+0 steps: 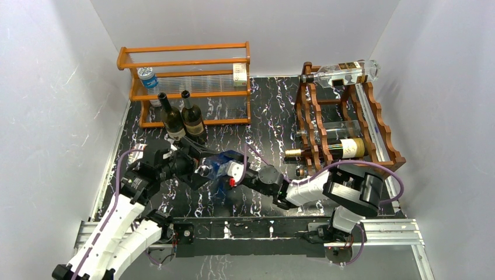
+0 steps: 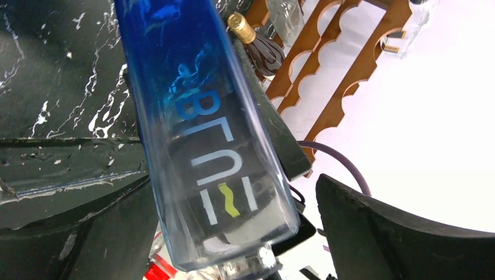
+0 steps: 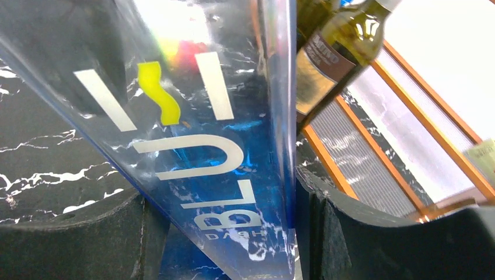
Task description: Take the wine bottle off the wine rack
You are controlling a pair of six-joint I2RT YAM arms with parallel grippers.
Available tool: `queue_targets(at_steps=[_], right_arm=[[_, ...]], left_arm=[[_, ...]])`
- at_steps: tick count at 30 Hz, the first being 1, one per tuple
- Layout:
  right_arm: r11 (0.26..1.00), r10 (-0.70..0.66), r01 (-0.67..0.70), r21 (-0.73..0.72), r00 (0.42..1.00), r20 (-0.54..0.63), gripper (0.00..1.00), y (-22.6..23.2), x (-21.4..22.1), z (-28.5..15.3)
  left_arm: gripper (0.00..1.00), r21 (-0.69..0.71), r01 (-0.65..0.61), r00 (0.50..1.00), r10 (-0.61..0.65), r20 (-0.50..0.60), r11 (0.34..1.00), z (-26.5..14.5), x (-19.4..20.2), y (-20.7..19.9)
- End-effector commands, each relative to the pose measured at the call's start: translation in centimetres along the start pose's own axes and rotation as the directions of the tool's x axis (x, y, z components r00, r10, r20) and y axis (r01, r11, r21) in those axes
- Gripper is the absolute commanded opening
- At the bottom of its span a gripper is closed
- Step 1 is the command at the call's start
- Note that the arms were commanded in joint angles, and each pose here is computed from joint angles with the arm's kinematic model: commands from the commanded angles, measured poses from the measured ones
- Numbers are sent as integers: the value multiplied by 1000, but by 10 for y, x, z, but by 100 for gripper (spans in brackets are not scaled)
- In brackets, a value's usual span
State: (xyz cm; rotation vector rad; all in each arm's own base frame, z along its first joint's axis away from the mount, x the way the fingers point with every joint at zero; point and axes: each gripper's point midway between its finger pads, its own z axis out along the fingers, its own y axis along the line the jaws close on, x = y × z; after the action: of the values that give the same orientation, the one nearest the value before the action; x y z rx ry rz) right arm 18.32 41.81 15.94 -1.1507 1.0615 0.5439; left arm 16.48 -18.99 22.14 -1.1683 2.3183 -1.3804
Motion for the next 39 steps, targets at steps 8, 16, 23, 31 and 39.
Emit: queue_targets(at_steps=[8, 16, 23, 31, 39], right_arm=[[946, 190, -204, 253, 979, 77, 9, -55, -35, -27], [796, 388, -358, 489, 921, 42, 0, -87, -13, -52], [627, 488, -417, 659, 869, 85, 0, -118, -7, -40], [433, 541, -552, 713, 792, 284, 0, -174, -8, -3], [427, 375, -510, 747, 851, 367, 0, -206, -25, 44]], left_arm=[[98, -133, -621, 693, 620, 368, 772, -70, -50, -110], [98, -241, -810, 241, 679, 694, 534, -152, -77, -205], [98, -442, -771, -49, 648, 760, 459, -155, -118, -225], [98, -628, -602, -254, 627, 737, 494, -159, -163, -212], [98, -652, -492, -328, 571, 753, 577, -169, -182, -154]])
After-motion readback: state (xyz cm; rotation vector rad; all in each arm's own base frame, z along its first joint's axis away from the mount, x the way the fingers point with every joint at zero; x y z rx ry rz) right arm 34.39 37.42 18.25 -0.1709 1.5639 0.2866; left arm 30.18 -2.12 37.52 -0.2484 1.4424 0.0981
